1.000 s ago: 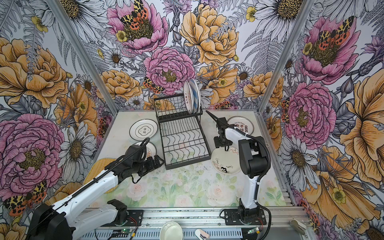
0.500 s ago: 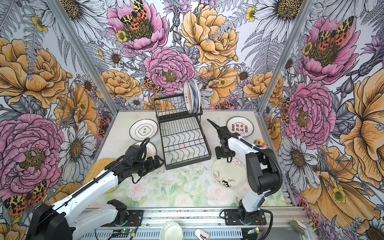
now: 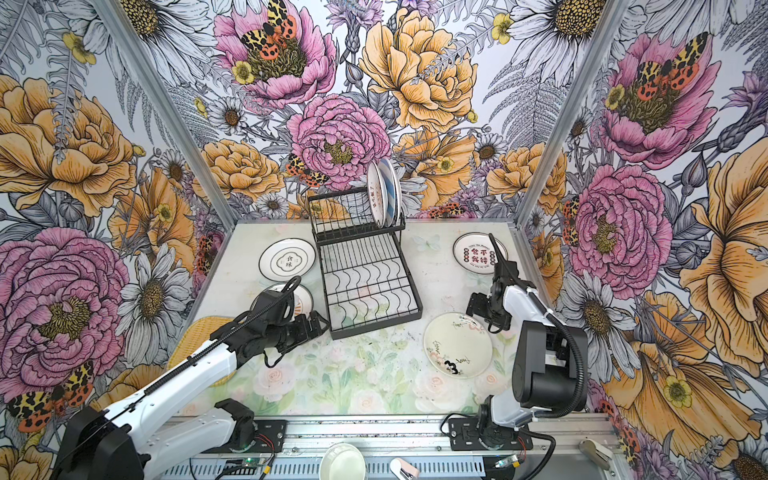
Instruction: Load the plates into the dish rack
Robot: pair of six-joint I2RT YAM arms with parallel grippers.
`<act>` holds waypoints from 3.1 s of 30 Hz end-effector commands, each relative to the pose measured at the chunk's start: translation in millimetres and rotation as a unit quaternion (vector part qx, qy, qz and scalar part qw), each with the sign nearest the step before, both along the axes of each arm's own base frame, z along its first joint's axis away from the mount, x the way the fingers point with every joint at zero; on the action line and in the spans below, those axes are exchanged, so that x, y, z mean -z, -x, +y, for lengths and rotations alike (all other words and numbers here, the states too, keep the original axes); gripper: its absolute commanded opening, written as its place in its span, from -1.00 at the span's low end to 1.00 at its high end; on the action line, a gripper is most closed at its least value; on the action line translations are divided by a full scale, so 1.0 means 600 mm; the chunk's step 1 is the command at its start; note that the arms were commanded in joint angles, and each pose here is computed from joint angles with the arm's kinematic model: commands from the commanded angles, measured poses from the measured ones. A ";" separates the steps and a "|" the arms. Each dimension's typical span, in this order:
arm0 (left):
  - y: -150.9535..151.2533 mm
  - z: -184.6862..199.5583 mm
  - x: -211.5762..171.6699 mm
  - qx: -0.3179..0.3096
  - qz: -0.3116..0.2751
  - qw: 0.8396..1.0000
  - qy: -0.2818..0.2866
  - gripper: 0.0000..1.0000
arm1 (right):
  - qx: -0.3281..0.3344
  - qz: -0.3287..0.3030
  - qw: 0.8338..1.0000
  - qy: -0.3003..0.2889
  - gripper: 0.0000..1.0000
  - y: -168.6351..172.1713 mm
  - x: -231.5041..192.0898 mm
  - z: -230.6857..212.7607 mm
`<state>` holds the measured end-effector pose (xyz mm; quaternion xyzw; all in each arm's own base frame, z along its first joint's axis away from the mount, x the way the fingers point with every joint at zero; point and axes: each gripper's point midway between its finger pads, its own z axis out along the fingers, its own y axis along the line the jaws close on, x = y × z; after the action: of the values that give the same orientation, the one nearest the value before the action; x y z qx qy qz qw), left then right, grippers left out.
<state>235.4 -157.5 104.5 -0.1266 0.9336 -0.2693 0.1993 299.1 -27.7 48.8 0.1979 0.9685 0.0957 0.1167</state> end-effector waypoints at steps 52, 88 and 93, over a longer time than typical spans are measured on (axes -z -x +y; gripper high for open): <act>0.001 -0.065 -0.002 0.079 -0.011 0.997 0.001 0.98 | -0.006 0.020 0.989 -0.148 0.70 0.200 0.013 0.213; 0.071 -0.118 0.061 0.176 0.066 0.982 -0.003 0.96 | -0.289 0.007 0.938 -0.193 0.68 0.178 -0.016 0.464; 0.070 -0.121 0.077 0.176 0.077 0.981 -0.019 0.91 | -0.268 0.003 0.943 -0.197 0.67 0.181 -0.013 0.429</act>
<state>189.9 -225.1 55.4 0.0101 0.9600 -0.2703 0.0721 182.2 230.4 43.4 -0.0474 0.9581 0.2821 0.0149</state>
